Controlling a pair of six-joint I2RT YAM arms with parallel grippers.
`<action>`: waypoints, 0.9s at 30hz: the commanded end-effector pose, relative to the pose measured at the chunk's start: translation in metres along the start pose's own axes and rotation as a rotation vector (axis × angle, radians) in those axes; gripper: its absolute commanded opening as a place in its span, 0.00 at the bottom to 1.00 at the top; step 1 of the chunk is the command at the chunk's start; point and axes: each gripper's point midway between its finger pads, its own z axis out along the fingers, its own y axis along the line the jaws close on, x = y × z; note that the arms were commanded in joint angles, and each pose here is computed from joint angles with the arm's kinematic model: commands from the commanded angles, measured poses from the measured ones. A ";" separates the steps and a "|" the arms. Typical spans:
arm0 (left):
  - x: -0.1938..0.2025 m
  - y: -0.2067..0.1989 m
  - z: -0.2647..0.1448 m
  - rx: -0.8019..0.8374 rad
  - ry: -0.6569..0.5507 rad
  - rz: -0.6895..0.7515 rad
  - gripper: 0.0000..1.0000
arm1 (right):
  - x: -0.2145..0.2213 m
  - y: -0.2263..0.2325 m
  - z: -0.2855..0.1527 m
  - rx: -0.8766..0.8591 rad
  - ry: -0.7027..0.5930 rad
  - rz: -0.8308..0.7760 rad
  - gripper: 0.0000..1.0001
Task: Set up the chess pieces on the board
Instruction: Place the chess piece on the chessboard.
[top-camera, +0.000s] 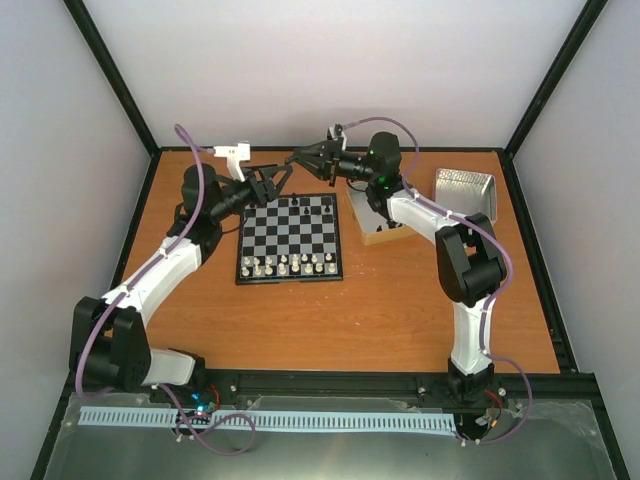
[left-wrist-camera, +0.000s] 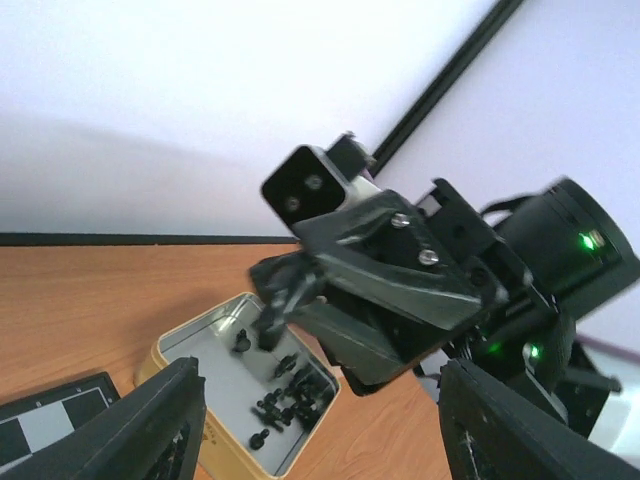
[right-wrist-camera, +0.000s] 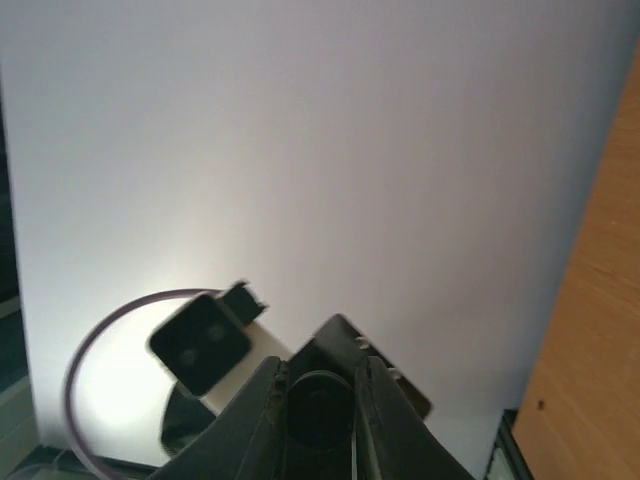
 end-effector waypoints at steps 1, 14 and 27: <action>-0.035 -0.003 -0.007 -0.034 -0.127 -0.060 0.67 | 0.008 0.047 -0.005 -0.136 -0.007 -0.020 0.16; -0.038 -0.028 0.014 0.173 -0.063 -0.013 0.40 | 0.017 0.046 -0.006 -0.121 0.022 0.015 0.17; -0.035 -0.018 0.020 0.157 -0.070 -0.010 0.17 | 0.019 0.038 -0.006 -0.126 0.032 0.054 0.17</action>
